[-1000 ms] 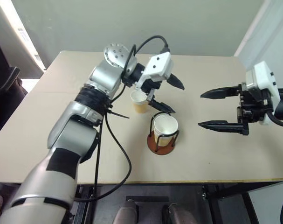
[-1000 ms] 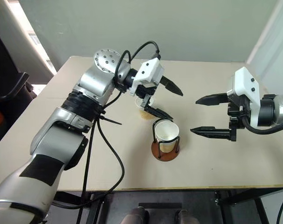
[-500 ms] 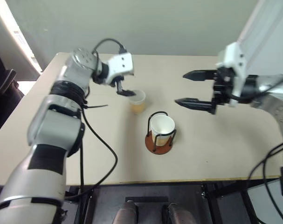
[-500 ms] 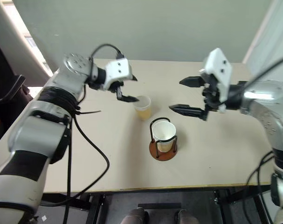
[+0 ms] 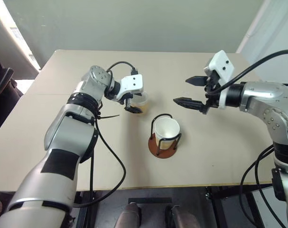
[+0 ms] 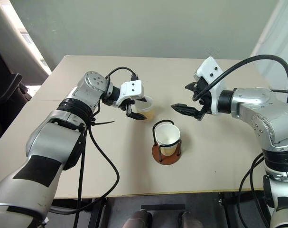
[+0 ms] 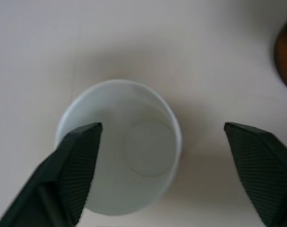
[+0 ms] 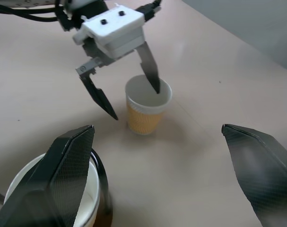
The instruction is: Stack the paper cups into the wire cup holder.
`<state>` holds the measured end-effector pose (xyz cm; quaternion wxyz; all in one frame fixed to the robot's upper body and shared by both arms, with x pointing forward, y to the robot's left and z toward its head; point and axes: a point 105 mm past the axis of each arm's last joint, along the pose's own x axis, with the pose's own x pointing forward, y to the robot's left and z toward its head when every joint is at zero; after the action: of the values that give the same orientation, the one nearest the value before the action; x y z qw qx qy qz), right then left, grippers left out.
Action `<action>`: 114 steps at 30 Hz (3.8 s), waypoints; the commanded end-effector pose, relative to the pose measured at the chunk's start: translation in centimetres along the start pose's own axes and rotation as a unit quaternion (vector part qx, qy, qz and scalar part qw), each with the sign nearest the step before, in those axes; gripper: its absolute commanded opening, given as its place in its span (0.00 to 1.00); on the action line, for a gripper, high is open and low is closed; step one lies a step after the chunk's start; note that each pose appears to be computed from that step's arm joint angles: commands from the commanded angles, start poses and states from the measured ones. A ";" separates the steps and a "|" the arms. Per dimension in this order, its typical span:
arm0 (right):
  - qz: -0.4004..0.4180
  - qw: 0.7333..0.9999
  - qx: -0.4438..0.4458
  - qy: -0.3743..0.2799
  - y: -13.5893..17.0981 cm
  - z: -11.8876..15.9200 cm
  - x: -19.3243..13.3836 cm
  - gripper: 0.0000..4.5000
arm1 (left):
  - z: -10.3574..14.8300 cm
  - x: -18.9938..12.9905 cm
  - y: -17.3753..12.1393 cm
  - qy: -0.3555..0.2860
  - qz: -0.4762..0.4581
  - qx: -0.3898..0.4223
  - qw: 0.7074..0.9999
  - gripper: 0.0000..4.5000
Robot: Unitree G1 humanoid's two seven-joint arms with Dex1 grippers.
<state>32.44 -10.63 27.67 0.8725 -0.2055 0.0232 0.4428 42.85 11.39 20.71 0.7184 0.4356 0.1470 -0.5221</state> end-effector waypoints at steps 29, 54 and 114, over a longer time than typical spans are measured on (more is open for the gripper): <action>0.096 0.994 -0.053 -0.024 1.6 3.2 -9.3 1.00 | 14.8 -10.9 -5.0 -0.306 -0.154 0.200 0.918 0.01; 0.103 0.993 -0.050 0.006 2.0 1.7 -8.7 1.00 | 11.2 -7.4 -7.6 -0.217 -0.227 0.204 0.927 0.01; 0.196 0.978 0.071 0.014 -3.0 -5.7 -10.0 1.00 | -6.6 -21.8 -14.8 -0.169 0.108 -0.314 0.928 0.96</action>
<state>29.54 -22.19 24.87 0.7835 -0.1267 0.1199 0.5964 22.74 29.11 23.51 0.8815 0.0975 0.1503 -0.4369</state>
